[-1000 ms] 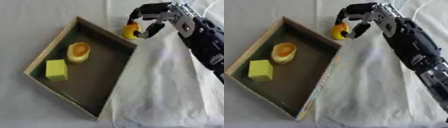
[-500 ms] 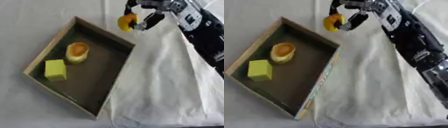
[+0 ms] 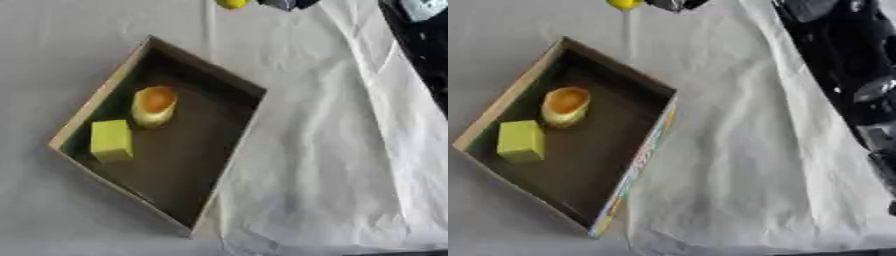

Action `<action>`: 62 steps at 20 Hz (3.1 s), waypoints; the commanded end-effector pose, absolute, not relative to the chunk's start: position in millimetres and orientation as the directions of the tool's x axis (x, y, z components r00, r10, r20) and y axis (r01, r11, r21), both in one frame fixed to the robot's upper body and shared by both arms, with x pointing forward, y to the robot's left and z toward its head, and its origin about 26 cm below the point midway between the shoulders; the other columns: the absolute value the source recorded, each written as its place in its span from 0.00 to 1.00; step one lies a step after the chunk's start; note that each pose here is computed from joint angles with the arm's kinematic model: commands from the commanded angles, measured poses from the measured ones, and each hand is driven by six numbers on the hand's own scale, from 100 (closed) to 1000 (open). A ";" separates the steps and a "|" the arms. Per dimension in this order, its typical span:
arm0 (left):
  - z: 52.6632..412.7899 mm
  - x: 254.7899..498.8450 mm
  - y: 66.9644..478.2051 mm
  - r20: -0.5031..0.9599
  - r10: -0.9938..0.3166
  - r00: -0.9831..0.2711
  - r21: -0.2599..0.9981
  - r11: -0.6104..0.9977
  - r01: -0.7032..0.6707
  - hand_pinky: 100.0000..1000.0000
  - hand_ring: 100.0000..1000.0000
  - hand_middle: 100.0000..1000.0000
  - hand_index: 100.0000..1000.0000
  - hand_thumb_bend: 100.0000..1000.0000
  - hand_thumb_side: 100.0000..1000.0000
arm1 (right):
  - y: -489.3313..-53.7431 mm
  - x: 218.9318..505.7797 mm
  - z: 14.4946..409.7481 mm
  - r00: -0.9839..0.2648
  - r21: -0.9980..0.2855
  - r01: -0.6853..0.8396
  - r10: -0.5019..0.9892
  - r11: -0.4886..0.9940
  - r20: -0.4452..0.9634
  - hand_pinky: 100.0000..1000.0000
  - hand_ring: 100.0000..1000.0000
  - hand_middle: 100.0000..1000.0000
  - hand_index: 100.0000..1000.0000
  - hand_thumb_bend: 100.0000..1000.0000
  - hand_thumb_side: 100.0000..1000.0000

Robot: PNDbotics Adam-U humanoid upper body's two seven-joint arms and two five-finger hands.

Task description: Pick up objects on the table and place them in the box.

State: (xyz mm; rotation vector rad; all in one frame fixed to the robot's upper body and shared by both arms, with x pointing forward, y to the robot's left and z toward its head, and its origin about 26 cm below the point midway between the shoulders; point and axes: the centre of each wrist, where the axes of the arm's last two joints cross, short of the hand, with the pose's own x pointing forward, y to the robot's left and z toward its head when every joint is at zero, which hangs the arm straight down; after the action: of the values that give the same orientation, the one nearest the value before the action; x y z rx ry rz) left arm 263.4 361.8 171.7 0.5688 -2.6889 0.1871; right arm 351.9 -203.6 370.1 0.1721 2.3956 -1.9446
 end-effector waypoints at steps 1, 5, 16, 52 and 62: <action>182.1 260.0 367.1 0.361 -0.384 -0.850 -0.035 0.905 -0.423 0.85 0.71 0.68 0.81 0.00 0.55 | -169.8 326.0 372.9 -0.988 -0.983 0.111 -0.088 0.149 -0.125 0.75 0.56 0.20 0.43 0.00 0.11; 182.1 258.6 369.7 0.358 -0.396 -0.845 -0.041 0.898 -0.438 0.85 0.71 0.68 0.81 0.00 0.55 | -138.4 314.5 353.1 -0.980 -0.997 0.065 -0.186 0.028 -0.070 0.73 0.54 0.21 0.44 0.00 0.11; 180.6 260.2 366.0 0.361 -0.387 -0.848 -0.041 0.902 -0.429 0.85 0.71 0.68 0.81 0.00 0.55 | -111.1 373.4 289.8 -0.999 -0.991 0.015 -0.039 -0.134 -0.010 0.74 0.55 0.22 0.44 0.00 0.11; 173.3 256.1 368.6 0.393 -0.396 -0.830 -0.036 0.895 -0.445 0.86 0.71 0.67 0.81 0.00 0.55 | -203.4 350.9 321.6 -0.972 -0.927 0.179 0.207 0.328 -0.114 0.88 0.85 0.66 0.89 0.00 0.00; 169.5 252.9 371.7 0.396 -0.422 -0.816 -0.038 0.880 -0.473 0.86 0.71 0.67 0.81 0.00 0.55 | -316.7 287.4 337.8 -0.911 -0.740 0.269 0.412 0.617 0.012 0.88 0.85 0.64 0.86 0.00 0.07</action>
State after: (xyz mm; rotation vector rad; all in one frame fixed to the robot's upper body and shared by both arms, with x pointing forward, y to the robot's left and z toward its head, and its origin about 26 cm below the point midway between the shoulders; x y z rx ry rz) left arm 255.5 368.8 161.9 0.6358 -2.6447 0.2054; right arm 300.8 -309.7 316.5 0.5792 3.0251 -1.3865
